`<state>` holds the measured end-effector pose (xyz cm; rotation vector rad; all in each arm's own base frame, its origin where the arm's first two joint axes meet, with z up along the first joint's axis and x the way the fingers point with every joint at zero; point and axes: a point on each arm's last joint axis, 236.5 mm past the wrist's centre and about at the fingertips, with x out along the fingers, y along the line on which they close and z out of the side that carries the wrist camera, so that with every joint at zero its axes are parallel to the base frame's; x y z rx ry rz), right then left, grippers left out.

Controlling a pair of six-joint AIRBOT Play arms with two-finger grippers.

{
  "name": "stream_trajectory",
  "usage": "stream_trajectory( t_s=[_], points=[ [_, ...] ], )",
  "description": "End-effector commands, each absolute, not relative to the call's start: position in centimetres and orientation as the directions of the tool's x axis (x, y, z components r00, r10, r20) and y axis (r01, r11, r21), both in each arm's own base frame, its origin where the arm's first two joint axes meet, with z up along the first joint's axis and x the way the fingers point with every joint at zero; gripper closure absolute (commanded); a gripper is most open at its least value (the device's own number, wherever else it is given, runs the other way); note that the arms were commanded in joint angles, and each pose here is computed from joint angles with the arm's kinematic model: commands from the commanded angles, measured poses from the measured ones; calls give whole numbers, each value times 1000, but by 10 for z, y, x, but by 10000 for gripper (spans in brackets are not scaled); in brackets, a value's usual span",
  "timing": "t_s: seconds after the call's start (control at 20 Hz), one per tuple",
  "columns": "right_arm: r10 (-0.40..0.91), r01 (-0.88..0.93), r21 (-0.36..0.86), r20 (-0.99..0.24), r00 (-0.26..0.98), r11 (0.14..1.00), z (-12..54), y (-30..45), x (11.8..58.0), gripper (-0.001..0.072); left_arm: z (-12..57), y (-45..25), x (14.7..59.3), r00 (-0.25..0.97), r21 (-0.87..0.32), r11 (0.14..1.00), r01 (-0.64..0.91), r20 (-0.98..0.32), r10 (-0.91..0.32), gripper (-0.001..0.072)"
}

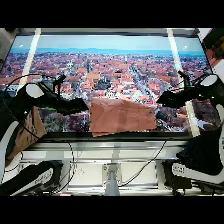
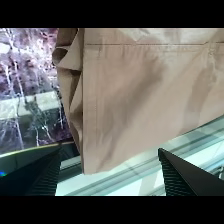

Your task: Fold the clothes and pants, and hang the long-sleeved shirts on hangers.

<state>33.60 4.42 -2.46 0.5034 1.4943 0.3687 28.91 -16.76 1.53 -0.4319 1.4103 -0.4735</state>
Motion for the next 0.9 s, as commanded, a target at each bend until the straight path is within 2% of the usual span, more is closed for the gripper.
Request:
stream_trajectory(
  t_s=[0.0,0.15,0.4,0.6,0.85],
  points=[
    [579,51,577,-813,-63,815,-59,55,329,15,16,-168,284,77,-553,831,58,-827,-556,23],
    [549,24,549,-831,-91,835,-76,48,327,15,16,-168,284,78,-554,831,57,-827,-556,23],
    [569,1,574,-811,-134,819,-91,52,323,21,16,-168,284,78,-554,831,57,-827,-557,23],
    [670,-30,681,-726,-155,731,-93,81,325,24,16,-168,285,79,-553,831,58,-827,-556,23],
    [674,-112,712,-695,-250,693,-105,126,311,25,16,-168,286,86,-553,831,57,-827,-556,23]
  ],
)
